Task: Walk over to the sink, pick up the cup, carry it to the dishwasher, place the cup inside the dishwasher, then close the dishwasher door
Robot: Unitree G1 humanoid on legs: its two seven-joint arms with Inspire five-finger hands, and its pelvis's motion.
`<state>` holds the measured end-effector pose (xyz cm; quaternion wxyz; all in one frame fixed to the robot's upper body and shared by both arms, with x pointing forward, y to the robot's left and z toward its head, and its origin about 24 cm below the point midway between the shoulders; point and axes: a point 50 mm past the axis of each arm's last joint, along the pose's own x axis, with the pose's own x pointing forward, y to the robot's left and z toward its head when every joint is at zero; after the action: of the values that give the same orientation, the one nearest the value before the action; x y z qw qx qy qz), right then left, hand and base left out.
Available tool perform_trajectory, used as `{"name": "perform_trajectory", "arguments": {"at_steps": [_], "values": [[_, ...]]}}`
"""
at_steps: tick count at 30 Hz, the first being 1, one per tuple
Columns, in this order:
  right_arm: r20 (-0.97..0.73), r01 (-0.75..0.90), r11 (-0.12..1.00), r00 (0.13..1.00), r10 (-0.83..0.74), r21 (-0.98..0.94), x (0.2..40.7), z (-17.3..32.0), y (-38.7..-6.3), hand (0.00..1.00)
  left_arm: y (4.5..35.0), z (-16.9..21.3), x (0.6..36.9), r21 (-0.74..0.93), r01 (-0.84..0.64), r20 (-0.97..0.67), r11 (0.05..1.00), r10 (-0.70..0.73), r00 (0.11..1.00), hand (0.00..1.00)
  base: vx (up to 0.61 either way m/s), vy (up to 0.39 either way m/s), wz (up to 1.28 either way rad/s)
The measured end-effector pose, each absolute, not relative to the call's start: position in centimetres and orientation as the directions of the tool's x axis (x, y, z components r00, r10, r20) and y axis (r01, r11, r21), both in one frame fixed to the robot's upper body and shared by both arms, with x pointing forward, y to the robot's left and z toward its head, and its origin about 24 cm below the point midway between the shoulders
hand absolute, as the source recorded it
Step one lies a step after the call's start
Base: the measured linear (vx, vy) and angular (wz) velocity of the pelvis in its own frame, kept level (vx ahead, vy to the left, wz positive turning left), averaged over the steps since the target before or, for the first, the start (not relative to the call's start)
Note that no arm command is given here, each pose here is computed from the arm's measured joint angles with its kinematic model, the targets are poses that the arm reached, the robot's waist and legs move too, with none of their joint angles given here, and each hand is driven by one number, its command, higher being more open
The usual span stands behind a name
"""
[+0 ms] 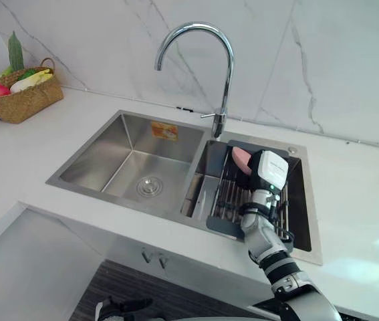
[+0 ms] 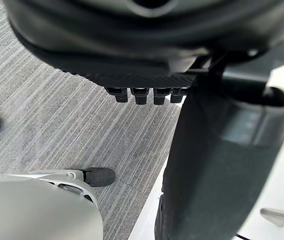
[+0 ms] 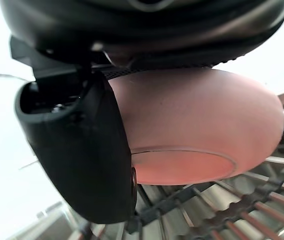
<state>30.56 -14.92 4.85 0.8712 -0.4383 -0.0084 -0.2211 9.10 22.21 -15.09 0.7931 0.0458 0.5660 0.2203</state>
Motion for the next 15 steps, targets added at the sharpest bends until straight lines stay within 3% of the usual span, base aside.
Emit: {"name": "perform_trajectory", "arguments": {"at_steps": [7, 10, 15], "values": [[0.291, 0.412, 0.812, 0.905, -0.311, -0.414, 29.6, 10.0, -16.1, 0.00, 22.4, -15.2, 8.0, 0.328, -0.327, -0.885, 0.886, 0.410, 0.222, 1.00, 0.02, -0.015, -0.23], [0.356, 0.419, 0.848, 0.884, -0.302, -0.323, 28.8, 11.9, -17.4, 0.00, 22.1, -15.0, 8.5, 0.309, -0.340, -0.886, 0.888, 0.398, 0.237, 1.00, 0.01, -0.012, -0.15], [0.499, 0.472, 0.816, 0.823, -0.273, -0.332, 28.1, 15.1, -20.6, 0.00, 20.7, -15.0, 9.0, 0.240, -0.301, -0.894, 0.923, 0.331, 0.302, 1.00, -0.08, 0.083, -0.70]]}}
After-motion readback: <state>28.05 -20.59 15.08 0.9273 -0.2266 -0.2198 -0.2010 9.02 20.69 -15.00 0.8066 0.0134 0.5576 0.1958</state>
